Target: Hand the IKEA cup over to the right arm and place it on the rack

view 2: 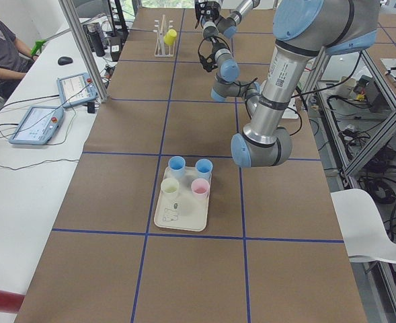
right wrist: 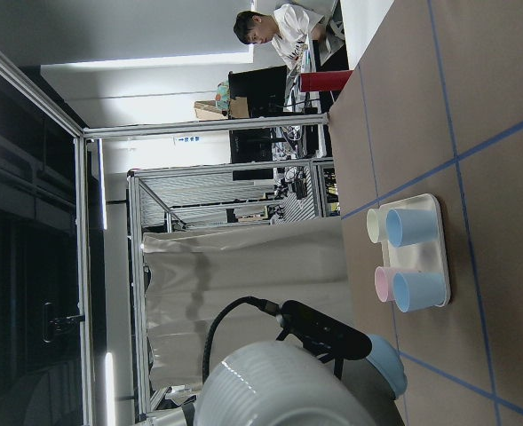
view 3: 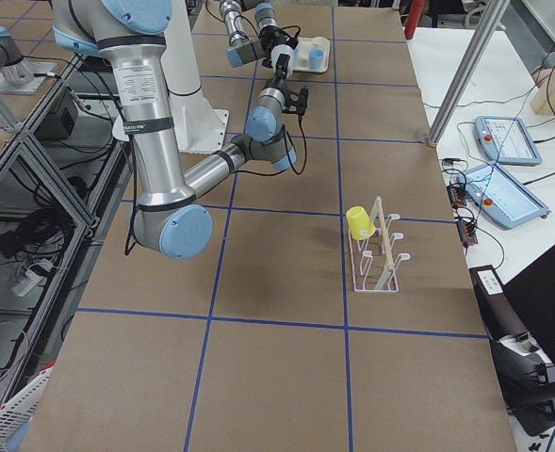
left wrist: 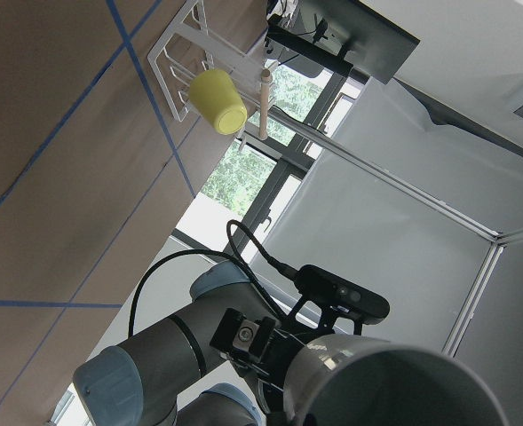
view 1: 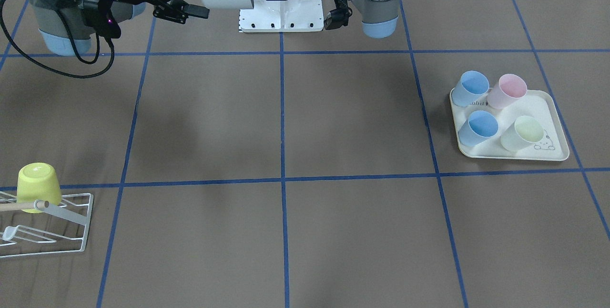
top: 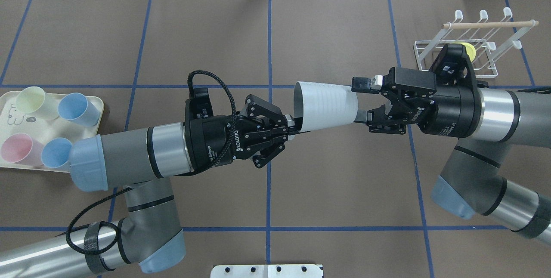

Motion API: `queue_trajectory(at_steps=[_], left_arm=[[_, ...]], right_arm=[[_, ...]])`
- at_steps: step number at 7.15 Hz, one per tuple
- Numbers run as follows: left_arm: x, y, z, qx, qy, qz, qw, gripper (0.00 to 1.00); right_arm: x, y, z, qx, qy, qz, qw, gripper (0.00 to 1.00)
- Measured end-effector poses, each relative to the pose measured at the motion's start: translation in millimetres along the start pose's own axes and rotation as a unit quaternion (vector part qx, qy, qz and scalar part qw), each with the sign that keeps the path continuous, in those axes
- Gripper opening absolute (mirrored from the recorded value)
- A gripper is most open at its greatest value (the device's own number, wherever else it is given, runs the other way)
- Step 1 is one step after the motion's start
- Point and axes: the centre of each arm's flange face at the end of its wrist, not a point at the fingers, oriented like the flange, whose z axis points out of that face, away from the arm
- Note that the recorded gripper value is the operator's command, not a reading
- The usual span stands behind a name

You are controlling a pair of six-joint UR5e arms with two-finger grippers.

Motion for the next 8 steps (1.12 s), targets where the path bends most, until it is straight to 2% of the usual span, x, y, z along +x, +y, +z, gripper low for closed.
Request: queue_trajectory(at_steps=[4, 6, 7, 8], left_arm=[[-3.8, 5.2, 2.6, -0.005, 0.002, -0.004, 1.0, 0.0], [-4.3, 5.9, 2.8, -0.006, 0.002, -0.004, 1.0, 0.0], [-4.3, 6.1, 2.9, -0.007, 0.002, -0.004, 1.0, 0.0], [-4.7, 6.3, 3.0, -0.007, 0.002, -0.005, 1.0, 0.28]], right_arm=[[2.0, 6.8, 8.1, -0.003, -0.012, 0.004, 0.9999, 0.97], [1.5, 8.4, 11.1, -0.003, -0.016, 0.005, 0.9999, 0.81], [1.6, 8.9, 12.2, -0.003, -0.017, 0.005, 0.9998, 0.68], [2.0, 9.6, 13.3, -0.003, -0.018, 0.004, 0.9998, 0.48]])
